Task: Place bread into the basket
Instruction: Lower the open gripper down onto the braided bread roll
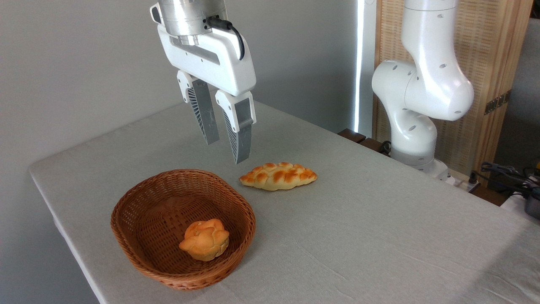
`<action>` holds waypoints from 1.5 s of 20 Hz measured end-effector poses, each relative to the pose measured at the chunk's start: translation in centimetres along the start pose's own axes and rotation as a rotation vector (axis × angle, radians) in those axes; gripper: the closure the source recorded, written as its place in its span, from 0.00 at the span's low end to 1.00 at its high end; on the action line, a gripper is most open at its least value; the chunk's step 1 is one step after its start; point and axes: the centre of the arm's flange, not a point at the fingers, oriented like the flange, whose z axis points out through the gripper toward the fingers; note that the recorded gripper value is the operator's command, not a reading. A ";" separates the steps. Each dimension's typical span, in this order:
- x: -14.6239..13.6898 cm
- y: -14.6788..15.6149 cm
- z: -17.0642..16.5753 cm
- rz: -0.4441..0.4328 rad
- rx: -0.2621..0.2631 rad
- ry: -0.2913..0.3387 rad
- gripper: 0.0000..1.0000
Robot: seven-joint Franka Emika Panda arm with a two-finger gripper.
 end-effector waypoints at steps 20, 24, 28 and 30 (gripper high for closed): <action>-1.8 4.4 3.4 0.134 -0.071 -0.051 0.00; -1.3 10.5 7.5 0.286 -0.123 -0.104 0.00; -1.7 14.4 12.5 0.369 -0.129 -0.121 0.00; -1.8 15.5 14.7 0.398 -0.138 -0.134 0.00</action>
